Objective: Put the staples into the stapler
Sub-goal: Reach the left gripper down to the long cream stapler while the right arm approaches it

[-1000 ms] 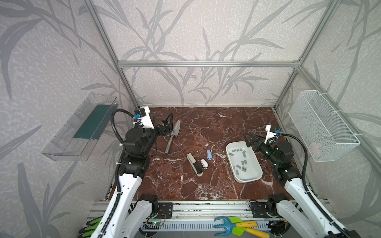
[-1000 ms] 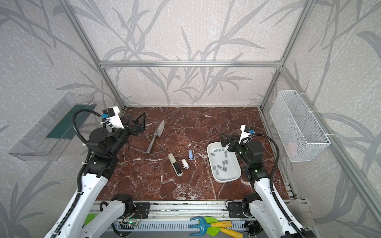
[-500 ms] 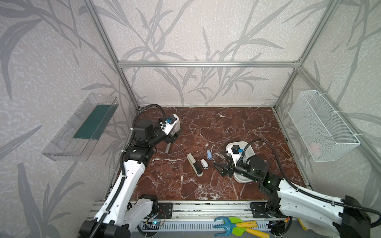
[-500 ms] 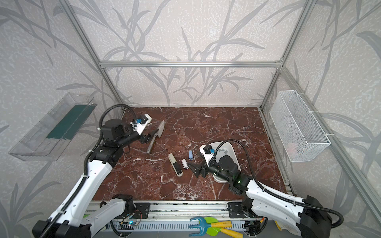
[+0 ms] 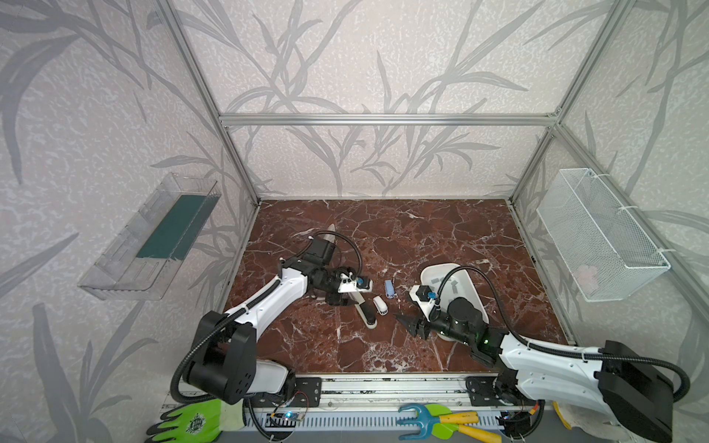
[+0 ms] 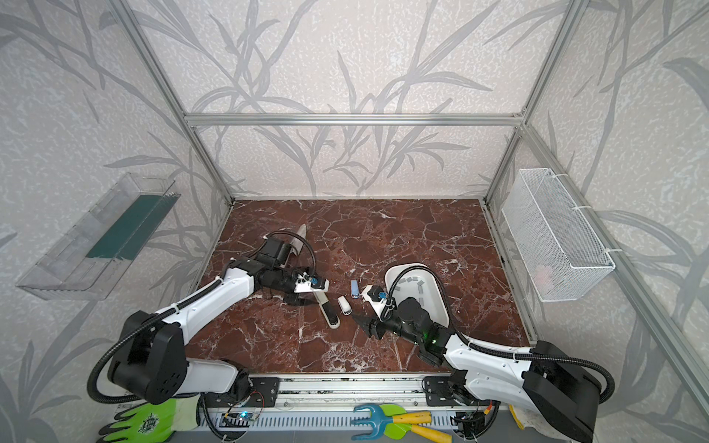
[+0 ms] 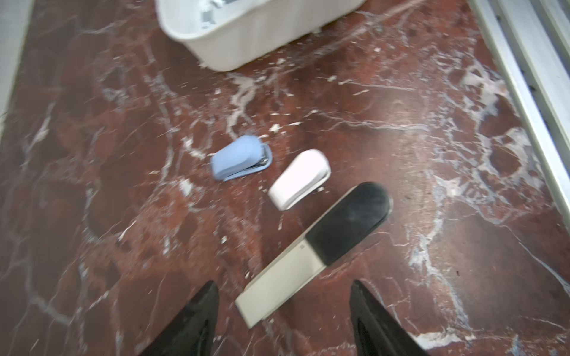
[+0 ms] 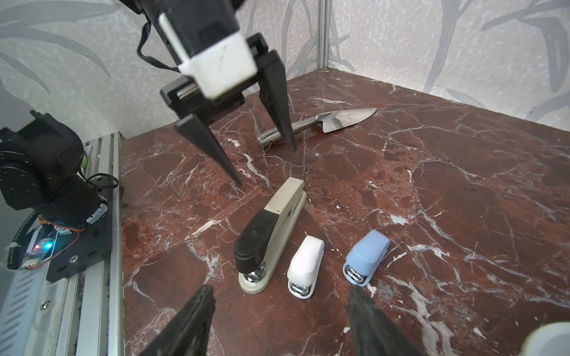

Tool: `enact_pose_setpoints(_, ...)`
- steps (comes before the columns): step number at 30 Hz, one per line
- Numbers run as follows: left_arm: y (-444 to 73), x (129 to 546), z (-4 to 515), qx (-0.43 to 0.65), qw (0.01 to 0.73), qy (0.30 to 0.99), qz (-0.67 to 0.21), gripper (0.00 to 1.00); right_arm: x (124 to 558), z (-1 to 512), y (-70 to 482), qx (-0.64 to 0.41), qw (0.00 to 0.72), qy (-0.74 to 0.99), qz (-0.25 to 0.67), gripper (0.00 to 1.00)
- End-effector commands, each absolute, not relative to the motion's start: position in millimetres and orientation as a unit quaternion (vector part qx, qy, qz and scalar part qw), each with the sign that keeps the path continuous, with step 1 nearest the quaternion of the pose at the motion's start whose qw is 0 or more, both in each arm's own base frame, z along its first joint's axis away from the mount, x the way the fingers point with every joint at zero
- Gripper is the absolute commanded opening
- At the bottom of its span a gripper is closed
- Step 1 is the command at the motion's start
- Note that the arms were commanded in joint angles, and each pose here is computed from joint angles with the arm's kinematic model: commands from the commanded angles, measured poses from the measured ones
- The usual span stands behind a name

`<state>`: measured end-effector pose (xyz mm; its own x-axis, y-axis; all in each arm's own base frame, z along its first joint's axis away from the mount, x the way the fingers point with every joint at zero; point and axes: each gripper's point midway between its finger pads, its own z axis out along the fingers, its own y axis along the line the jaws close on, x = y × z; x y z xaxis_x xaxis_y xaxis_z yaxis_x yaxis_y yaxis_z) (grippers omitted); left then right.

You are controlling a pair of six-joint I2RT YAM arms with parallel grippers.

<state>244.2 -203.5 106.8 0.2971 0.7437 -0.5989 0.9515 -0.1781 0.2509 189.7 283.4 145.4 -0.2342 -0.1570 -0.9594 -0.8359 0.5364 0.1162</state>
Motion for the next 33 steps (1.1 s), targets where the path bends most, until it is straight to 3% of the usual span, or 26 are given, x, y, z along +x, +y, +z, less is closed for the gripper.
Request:
enact_pose_setpoints(1, -205, 227, 95, 0.804, 0.274, 0.507, -0.15, 0.69, 194, 150, 281, -0.344, 0.529, 0.708, 0.318, 0.69)
enact_pose_setpoints(6, -221, 218, 94, 0.825, 0.3, 0.46, -0.132, 0.69, 194, 150, 272, -0.338, 0.539, 0.708, 0.306, 0.69)
enact_pose_setpoints(10, -228, 205, 74, 0.858, 0.275, 0.418, -0.114, 0.68, 191, 155, 268, -0.337, 0.546, 0.703, 0.308, 0.7)
enact_pose_setpoints(24, -231, 198, 52, 0.873, 0.231, 0.413, -0.12, 0.67, 187, 162, 256, -0.329, 0.559, 0.697, 0.305, 0.74)
enact_pose_setpoints(33, -232, 194, 48, 0.878, 0.215, 0.408, -0.13, 0.55, 187, 163, 255, -0.329, 0.562, 0.696, 0.303, 0.76)
